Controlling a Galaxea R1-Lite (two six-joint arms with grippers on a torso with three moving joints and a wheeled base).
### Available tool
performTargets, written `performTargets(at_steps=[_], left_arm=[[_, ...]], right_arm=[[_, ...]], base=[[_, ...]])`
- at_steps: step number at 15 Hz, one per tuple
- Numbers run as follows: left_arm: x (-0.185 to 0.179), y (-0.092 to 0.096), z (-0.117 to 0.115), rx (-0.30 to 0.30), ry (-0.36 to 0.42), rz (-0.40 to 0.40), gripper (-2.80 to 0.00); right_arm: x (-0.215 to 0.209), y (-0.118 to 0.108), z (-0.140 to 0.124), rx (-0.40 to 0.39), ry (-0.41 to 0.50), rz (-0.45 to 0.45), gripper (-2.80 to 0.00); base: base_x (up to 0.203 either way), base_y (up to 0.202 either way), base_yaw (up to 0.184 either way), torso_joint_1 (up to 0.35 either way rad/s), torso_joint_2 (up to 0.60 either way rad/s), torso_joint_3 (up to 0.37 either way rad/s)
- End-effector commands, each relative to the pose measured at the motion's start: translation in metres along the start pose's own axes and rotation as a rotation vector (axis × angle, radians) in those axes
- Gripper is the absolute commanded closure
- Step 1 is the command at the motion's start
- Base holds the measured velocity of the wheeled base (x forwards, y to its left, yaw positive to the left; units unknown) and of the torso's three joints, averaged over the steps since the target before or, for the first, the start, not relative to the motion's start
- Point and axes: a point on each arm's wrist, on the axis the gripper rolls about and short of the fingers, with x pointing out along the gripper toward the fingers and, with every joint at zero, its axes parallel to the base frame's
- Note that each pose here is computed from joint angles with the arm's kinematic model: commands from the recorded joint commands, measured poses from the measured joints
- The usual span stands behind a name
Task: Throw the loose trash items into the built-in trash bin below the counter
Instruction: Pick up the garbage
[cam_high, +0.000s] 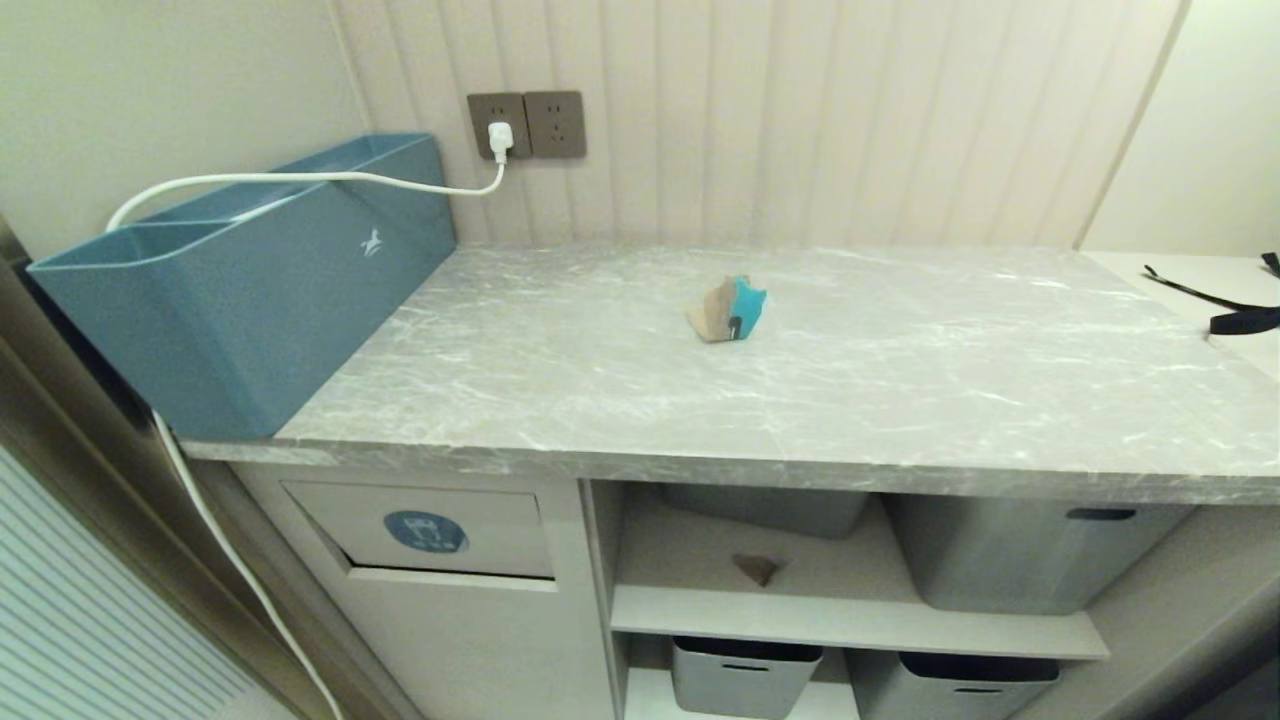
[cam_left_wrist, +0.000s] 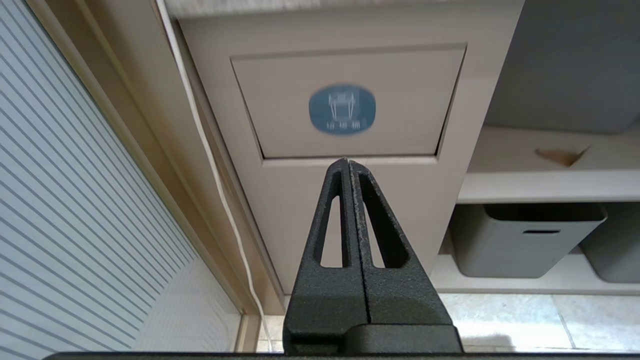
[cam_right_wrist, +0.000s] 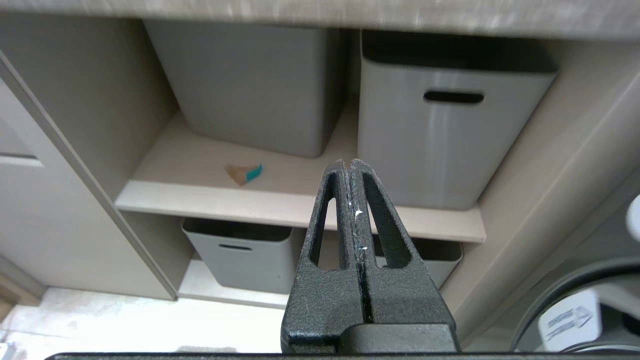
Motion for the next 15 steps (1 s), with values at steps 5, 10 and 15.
performTargets(at_steps=[5, 10, 15], left_arm=[[-0.0001, 0.0001, 0.0003, -0.022, -0.003, 0.003, 0.0], [-0.0001, 0.0003, 0.0006, -0.063, -0.006, 0.01, 0.0], [-0.0001, 0.0003, 0.0009, -0.086, -0.008, 0.013, 0.0]], right_arm=[[-0.0001, 0.0, 0.0, 0.002, -0.002, 0.0, 0.0], [-0.0001, 0.0, 0.0, 0.002, -0.002, 0.001, 0.0], [-0.0001, 0.0, 0.0001, 0.0, -0.003, 0.003, 0.0]], base=[[0.0, 0.0, 0.0, 0.244, -0.54, -0.293], [0.0, 0.0, 0.0, 0.268, -0.57, -0.306], [0.0, 0.0, 0.0, 0.175, -0.38, -0.193]])
